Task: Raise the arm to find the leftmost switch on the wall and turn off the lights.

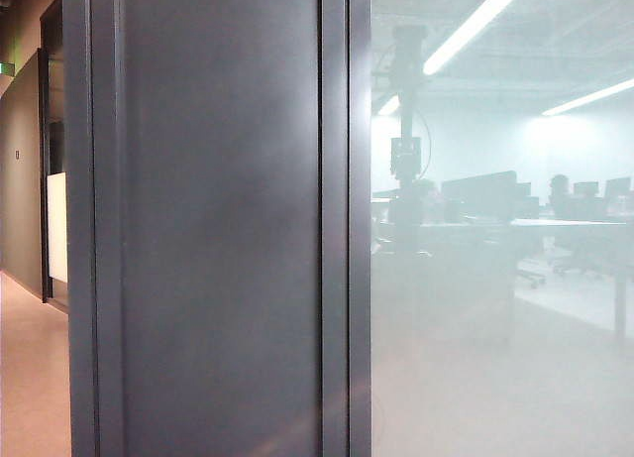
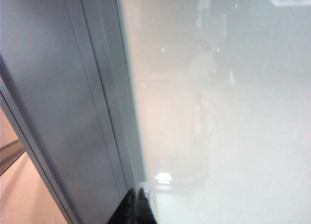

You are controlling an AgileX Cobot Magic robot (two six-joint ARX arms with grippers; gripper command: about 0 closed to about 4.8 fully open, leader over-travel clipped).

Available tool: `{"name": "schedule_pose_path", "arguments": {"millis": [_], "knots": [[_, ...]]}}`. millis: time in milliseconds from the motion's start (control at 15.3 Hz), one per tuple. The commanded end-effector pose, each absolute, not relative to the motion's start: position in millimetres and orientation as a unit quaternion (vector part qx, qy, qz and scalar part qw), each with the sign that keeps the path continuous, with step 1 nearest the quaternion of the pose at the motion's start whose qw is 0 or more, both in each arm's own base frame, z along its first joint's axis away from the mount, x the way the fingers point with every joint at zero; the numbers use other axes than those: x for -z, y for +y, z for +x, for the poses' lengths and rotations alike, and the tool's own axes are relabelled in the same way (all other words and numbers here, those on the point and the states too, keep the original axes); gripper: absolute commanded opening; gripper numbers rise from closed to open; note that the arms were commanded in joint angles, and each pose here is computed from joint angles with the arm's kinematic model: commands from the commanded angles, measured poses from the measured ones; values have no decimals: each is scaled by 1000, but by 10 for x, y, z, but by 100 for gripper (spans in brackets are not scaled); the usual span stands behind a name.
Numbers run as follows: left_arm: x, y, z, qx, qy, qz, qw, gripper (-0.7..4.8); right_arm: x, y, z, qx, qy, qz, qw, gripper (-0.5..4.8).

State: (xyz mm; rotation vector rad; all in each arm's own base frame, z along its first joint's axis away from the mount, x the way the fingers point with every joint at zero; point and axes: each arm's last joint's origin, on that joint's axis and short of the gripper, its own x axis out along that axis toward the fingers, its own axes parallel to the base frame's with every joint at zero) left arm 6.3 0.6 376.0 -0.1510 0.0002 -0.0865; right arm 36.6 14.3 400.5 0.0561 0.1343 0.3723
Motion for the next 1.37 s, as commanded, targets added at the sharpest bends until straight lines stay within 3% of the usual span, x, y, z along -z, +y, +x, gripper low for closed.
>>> {"name": "schedule_pose_path", "arguments": {"millis": [65,327,392,588,719,915,1111,1373], "knots": [[-3774,5,60,46,-5,-75,996,-5,-4008,142,362,-185,67,26,980,-1],[-3773,5,60,46,-5,-71,996,-5,-4008,141,362,-185,67,26,980,-1],[-3766,8,59,40,-4,-27,999,-5,-4008,141,362,-185,67,26,980,-1],[-3632,55,172,-79,7,-30,996,-5,-4008,141,362,-185,67,26,980,-1],[-3358,68,378,-118,7,-30,992,-5,-4009,141,363,-185,67,26,980,-1],[-2894,66,654,-60,-28,-31,997,-5,-4009,142,363,-185,66,26,980,-1],[-2563,71,799,-48,-47,-41,997,-5,-4009,142,363,-185,66,26,980,-1],[-2066,64,865,-27,-24,-47,998,-5,-4009,142,363,-185,66,26,980,-1]]}}
